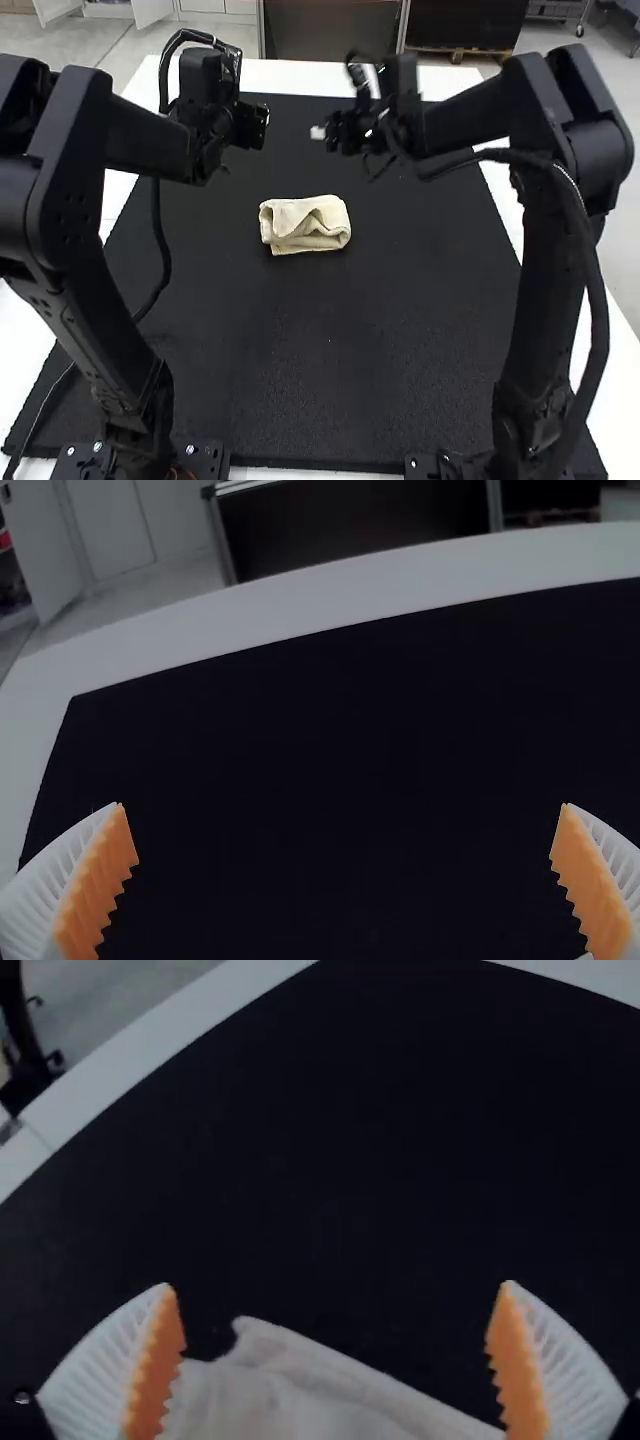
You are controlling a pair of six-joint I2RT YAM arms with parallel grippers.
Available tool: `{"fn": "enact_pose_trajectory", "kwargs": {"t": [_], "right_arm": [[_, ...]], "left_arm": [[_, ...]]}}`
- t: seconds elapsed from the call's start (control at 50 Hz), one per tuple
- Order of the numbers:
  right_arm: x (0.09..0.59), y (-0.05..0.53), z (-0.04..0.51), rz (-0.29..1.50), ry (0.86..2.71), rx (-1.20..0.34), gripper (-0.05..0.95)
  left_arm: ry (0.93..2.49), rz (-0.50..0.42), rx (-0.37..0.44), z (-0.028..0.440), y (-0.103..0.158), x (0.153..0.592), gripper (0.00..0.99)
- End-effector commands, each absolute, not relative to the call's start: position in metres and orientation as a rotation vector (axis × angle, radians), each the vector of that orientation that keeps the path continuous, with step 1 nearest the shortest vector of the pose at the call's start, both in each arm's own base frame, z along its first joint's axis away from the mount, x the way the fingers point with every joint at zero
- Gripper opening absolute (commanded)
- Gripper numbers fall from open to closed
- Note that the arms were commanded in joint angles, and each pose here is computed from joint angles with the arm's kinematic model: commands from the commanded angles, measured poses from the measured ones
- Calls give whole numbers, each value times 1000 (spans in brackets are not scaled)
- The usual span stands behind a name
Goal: Fold the towel.
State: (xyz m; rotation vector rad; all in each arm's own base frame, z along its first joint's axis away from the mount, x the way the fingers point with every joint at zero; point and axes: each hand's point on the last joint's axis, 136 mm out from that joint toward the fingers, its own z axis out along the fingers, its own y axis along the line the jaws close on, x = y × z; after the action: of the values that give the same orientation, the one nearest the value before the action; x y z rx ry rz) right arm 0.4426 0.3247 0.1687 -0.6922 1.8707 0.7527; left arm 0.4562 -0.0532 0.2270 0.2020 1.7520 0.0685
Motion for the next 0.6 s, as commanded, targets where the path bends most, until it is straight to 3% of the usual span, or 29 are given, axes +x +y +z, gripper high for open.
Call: {"fn": "enact_pose_trajectory", "kwargs": {"t": [0.0,0.04,0.1,0.4,0.58], "right_arm": [[429,355,151,806,1863,-727,511],[435,357,146,804,1860,-721,525],[444,359,127,800,1888,-718,679],[458,352,82,737,1940,-759,726],[443,349,60,742,1996,-776,726]], "left_arm": [[1702,73,166,245,-44,452,972],[1704,74,163,243,-43,451,972],[1711,78,154,240,-38,450,972],[1735,121,98,226,-7,446,972],[1729,117,99,228,-8,447,972]]}}
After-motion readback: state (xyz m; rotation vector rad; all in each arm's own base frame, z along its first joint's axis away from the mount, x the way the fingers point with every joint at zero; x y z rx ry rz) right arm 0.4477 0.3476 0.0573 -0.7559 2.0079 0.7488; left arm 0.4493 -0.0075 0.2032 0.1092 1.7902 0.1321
